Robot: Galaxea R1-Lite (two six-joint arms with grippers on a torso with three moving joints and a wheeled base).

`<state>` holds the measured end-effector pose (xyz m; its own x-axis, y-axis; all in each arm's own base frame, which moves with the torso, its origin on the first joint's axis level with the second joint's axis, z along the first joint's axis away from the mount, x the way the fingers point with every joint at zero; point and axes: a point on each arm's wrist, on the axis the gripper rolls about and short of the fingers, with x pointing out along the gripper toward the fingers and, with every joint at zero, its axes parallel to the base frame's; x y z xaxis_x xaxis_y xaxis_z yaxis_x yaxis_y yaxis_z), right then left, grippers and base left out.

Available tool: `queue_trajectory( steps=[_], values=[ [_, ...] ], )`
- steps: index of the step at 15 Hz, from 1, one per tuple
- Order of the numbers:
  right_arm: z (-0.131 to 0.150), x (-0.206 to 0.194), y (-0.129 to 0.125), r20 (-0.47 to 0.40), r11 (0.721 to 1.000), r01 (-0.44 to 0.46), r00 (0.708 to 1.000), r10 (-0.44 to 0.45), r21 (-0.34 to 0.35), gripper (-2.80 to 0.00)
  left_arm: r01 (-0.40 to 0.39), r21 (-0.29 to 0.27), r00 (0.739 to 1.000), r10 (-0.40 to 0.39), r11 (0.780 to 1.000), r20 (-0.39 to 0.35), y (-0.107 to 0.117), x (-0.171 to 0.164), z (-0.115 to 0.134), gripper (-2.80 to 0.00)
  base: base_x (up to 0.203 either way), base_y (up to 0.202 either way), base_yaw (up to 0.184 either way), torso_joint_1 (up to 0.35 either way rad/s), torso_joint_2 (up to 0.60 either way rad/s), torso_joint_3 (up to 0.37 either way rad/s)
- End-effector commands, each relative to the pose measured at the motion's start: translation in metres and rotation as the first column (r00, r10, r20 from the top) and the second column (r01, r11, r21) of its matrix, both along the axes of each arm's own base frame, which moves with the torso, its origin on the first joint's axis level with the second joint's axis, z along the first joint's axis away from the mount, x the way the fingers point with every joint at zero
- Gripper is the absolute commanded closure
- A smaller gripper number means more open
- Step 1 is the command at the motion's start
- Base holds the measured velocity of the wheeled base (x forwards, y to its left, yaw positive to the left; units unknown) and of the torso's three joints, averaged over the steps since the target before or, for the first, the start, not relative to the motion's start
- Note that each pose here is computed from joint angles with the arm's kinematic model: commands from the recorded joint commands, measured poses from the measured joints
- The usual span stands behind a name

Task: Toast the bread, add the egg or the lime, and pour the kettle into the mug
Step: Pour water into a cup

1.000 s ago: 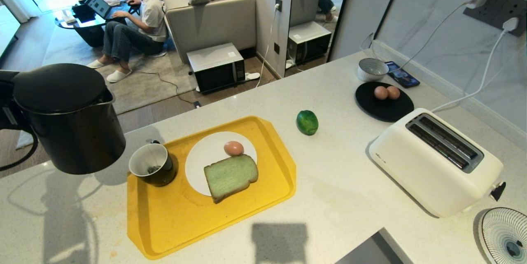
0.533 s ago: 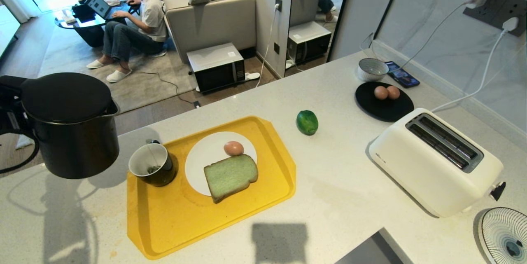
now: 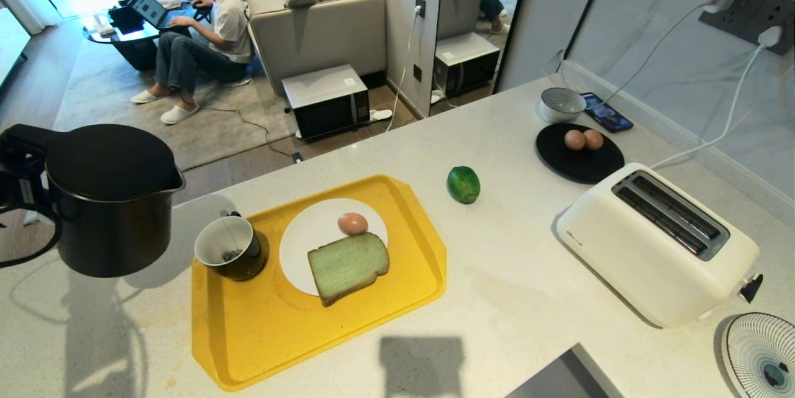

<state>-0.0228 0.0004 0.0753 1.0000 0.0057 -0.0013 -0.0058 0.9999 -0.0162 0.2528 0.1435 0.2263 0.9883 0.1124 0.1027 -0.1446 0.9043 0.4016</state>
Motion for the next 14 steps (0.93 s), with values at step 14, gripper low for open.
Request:
queue_trajectory(
  steps=[14],
  values=[
    [0.0,0.0,0.0,0.0,1.0,0.0,1.0,0.0,-0.001,0.0,-0.044,0.224,0.995,0.062,0.974,-0.074,0.0,-0.001,-0.017,0.0,0.0,0.0,0.0,0.0,0.0,0.0]
  ],
)
